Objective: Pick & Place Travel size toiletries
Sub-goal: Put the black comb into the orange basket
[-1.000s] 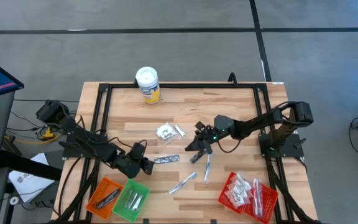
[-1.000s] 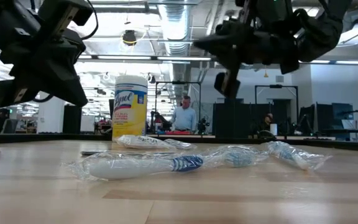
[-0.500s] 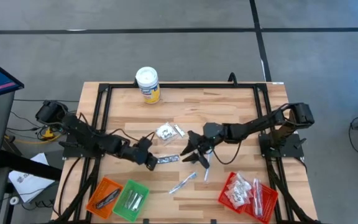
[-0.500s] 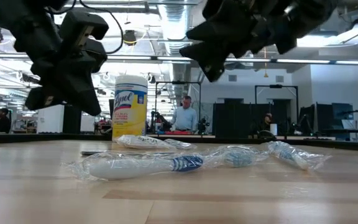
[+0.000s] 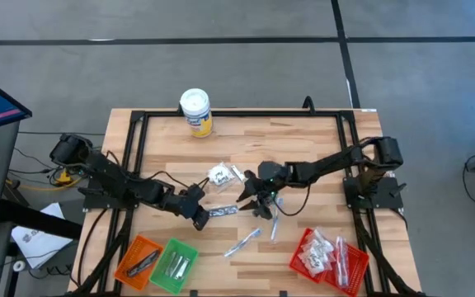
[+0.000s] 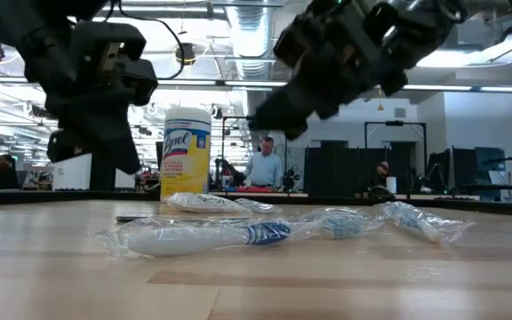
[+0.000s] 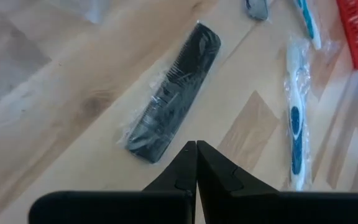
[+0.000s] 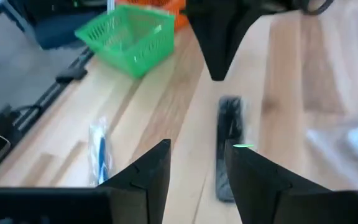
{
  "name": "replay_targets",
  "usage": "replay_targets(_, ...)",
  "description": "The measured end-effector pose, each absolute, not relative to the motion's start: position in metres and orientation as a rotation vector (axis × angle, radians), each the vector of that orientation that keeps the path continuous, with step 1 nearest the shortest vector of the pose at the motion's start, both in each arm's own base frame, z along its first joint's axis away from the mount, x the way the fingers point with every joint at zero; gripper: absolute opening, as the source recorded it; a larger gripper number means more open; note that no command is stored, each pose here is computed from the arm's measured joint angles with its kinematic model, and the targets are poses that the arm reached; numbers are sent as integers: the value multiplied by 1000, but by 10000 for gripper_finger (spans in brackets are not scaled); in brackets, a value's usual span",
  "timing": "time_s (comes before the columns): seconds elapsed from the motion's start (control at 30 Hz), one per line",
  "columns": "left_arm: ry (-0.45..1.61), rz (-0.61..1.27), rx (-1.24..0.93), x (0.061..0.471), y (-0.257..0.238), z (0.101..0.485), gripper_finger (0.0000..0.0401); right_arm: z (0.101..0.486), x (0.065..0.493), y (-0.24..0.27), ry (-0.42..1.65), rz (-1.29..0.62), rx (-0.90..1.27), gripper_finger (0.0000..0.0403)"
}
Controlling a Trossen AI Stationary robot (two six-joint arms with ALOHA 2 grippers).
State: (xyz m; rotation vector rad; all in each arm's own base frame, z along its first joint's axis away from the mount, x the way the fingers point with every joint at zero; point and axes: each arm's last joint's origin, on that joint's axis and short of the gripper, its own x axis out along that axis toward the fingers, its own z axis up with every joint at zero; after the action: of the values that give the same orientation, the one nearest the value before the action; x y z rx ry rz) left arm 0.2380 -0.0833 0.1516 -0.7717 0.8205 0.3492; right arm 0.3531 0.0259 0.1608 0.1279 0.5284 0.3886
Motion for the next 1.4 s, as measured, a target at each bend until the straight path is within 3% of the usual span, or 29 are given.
replay_targets(0.37,877,357,-753,250,-89,130,0,139,375,43,567,399,55,163)
replay_targets(0.8,876,334,-739,247,-97,130,0,135,376,40,591,298,-8,281)
replay_targets(1.4,917,421,-748,245,-87,126,0,135,376,39,595,291,11,286)
